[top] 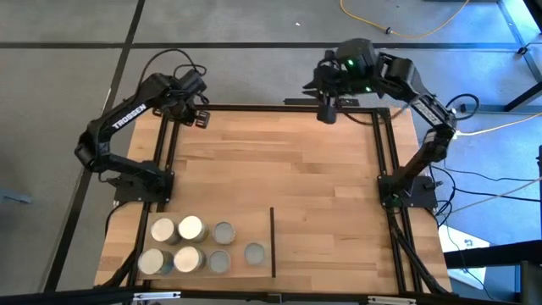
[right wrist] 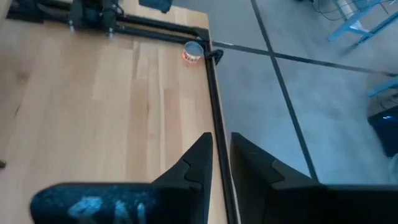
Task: Pick and place cans onto a shelf
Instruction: Put the canned pineapple on the shelf
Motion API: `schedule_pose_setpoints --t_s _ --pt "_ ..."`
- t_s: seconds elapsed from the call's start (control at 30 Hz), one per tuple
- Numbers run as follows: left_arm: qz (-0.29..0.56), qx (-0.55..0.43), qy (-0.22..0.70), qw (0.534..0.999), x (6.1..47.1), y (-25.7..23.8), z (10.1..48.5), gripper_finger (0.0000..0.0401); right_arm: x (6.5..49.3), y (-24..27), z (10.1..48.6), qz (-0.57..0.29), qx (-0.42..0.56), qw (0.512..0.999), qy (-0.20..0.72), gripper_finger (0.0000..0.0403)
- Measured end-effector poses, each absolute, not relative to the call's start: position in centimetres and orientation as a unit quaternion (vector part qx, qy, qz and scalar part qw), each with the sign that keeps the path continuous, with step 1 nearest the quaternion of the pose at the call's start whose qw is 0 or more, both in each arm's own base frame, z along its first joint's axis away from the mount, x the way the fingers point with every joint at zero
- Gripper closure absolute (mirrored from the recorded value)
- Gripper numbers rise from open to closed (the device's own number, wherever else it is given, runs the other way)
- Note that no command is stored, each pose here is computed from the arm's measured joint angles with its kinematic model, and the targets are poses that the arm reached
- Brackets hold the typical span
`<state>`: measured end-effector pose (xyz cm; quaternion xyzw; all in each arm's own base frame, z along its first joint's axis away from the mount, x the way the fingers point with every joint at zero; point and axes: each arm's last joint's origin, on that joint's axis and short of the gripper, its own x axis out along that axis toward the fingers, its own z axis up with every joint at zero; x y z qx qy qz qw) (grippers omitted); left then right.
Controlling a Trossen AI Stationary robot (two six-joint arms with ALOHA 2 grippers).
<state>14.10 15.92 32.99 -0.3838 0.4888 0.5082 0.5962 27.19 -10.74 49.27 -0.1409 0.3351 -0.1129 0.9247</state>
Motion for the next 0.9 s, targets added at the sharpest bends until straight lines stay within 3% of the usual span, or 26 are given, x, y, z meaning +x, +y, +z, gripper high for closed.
schedule_pose_setpoints --t_s 0.3,0.63,0.9 --pt "0.517 -0.368 0.473 0.612 13.2 15.0 34.0 0.0344 32.3 -16.4 46.8 -0.083 -0.116 0.953 0.267 0.0344" --pt "0.525 -0.323 0.472 0.631 14.3 16.4 33.5 0.0344 37.8 -19.0 41.4 0.001 -0.088 0.953 0.290 0.0344" --pt "0.540 -0.363 0.478 0.590 15.1 17.9 31.5 0.0344 38.4 -19.4 40.5 0.006 -0.083 0.951 0.297 0.0344"
